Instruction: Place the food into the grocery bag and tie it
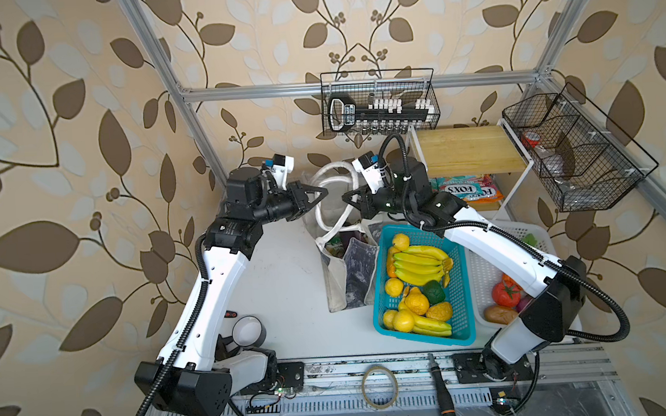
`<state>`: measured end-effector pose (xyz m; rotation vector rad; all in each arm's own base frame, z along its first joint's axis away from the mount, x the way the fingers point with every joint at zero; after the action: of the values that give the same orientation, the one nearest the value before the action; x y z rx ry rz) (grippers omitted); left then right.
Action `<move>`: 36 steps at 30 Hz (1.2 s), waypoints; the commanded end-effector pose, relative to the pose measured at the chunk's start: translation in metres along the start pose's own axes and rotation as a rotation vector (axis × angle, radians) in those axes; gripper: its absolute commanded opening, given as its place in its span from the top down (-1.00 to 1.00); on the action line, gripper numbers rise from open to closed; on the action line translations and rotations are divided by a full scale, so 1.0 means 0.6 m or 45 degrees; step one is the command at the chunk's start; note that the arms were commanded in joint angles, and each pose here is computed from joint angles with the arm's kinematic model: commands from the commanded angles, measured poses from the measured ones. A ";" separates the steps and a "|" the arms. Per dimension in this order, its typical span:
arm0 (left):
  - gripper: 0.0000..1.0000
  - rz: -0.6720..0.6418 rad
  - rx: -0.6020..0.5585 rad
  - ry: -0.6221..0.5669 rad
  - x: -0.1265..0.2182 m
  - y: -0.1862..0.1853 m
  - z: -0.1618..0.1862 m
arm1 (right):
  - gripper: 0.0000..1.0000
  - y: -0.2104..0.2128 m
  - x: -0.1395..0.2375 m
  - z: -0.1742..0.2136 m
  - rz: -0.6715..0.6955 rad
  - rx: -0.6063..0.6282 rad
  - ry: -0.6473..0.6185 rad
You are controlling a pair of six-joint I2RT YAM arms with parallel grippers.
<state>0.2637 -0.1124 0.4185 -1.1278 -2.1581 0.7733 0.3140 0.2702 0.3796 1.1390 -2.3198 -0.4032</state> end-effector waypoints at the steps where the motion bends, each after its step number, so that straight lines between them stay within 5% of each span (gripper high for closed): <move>1: 1.00 0.156 -0.200 0.175 -0.028 -0.042 0.027 | 1.00 0.019 -0.003 -0.018 -0.074 -0.053 -0.044; 6: 0.83 0.142 -0.159 0.243 -0.060 -0.014 0.038 | 1.00 0.021 -0.009 -0.006 -0.151 -0.101 -0.067; 10: -0.01 0.074 -0.216 0.211 -0.059 -0.008 0.038 | 1.00 0.021 -0.012 -0.002 -0.217 -0.118 -0.090; 12: -0.19 -0.021 -0.261 0.145 -0.053 0.000 0.039 | 1.00 0.019 -0.013 0.000 -0.248 -0.123 -0.104; 17: -0.07 -0.159 -0.363 -0.205 -0.020 0.005 0.050 | 1.00 0.004 -0.021 -0.001 -0.291 -0.174 -0.140; 25: -0.14 -0.148 -0.305 -0.109 -0.033 0.015 0.054 | 1.00 0.010 -0.014 -0.007 -0.318 -0.166 -0.156; 31: -0.40 -0.095 -0.372 -0.264 -0.007 -0.003 0.051 | 1.00 0.004 -0.016 -0.008 -0.346 -0.193 -0.131; 36: -0.22 -0.003 -0.382 -0.065 -0.024 -0.006 0.053 | 1.00 0.006 -0.020 -0.005 -0.373 -0.222 -0.128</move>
<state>0.2469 -0.1295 0.3830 -1.1218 -2.4175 0.5321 0.3191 0.2780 0.3787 1.3534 -2.1777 -0.7383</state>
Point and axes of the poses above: each gripper's point midway between its finger pads, its own x axis back along the fingers, its own y axis along the line the jaws close on, z = x × y, the point moved 10 cm from there along x, back along the fingers, and after that the axes turned 10 degrees about -x, right-handed, at the moved point
